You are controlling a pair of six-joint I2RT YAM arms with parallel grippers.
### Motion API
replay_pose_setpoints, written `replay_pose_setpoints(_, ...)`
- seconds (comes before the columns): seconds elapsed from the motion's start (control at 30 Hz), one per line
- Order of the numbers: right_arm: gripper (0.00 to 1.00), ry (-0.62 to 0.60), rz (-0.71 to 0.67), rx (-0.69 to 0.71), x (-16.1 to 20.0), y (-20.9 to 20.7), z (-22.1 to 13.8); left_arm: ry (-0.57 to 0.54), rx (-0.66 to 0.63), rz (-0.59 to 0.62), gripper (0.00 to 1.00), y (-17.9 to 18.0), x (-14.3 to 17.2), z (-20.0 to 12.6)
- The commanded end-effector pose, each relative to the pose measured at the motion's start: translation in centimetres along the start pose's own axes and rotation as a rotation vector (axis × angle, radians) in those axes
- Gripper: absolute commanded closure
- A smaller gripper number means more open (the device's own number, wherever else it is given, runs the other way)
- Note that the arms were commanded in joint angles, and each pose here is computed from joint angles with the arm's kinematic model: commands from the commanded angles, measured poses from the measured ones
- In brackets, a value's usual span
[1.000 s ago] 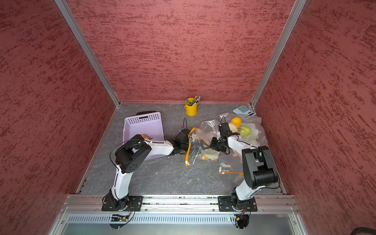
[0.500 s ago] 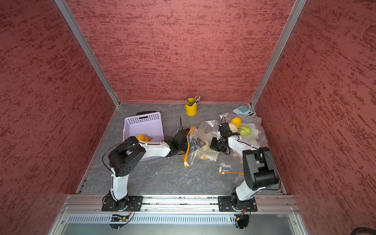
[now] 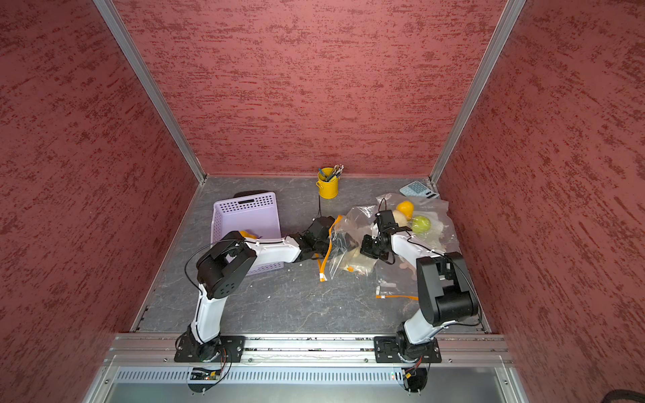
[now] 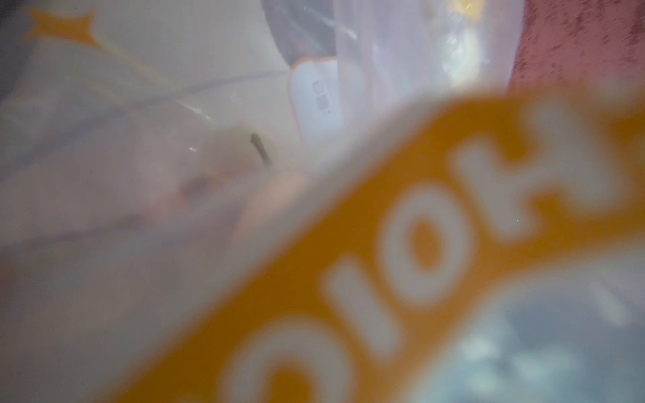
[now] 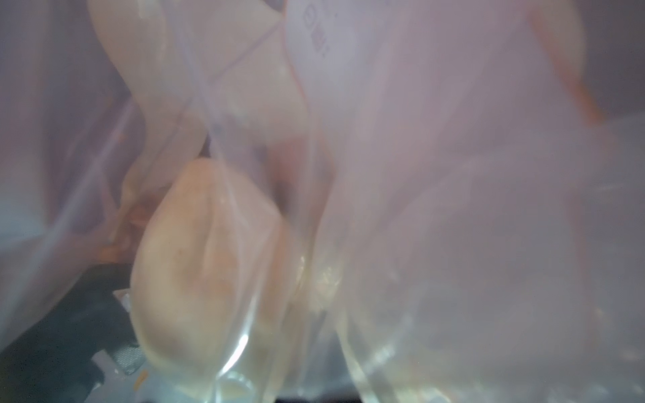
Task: Open the zip-top bag and take out the pear
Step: Pick up the pear from the zipper food storage bag.
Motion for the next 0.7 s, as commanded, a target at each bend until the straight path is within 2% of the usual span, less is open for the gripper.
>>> replay_pose_setpoints(0.0,1.00,-0.010,-0.029,-0.045,-0.9,1.3,0.1,0.060,-0.038,0.017,0.16,0.8,1.1,1.0)
replay_pose_setpoints(0.27,1.00,-0.011,-0.042,-0.092,-1.0,2.2,0.2,0.096,-0.037,0.033,0.15,0.5,1.3,2.1)
replay_pose_setpoints(0.33,1.00,-0.016,-0.042,-0.087,-1.1,2.2,0.1,0.098,-0.039,0.034,0.18,0.7,1.5,1.9)
replay_pose_setpoints(0.43,1.00,-0.022,-0.047,-0.090,-1.3,2.4,-0.2,0.094,-0.039,0.033,0.30,0.9,1.5,1.3)
replay_pose_setpoints(0.67,1.00,-0.057,-0.053,-0.094,-1.7,3.0,-1.5,0.026,-0.022,0.064,0.43,-0.6,-0.7,-1.6)
Point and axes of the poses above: each gripper's point midway between its finger pads, its own z axis out along the fingers, its own y axis along the line the jaws close on, x = y × z, the point moved 2 cm from there along -z, back along the fingers, and after that the axes turned 4 degrees about z, right-handed, at the moved point
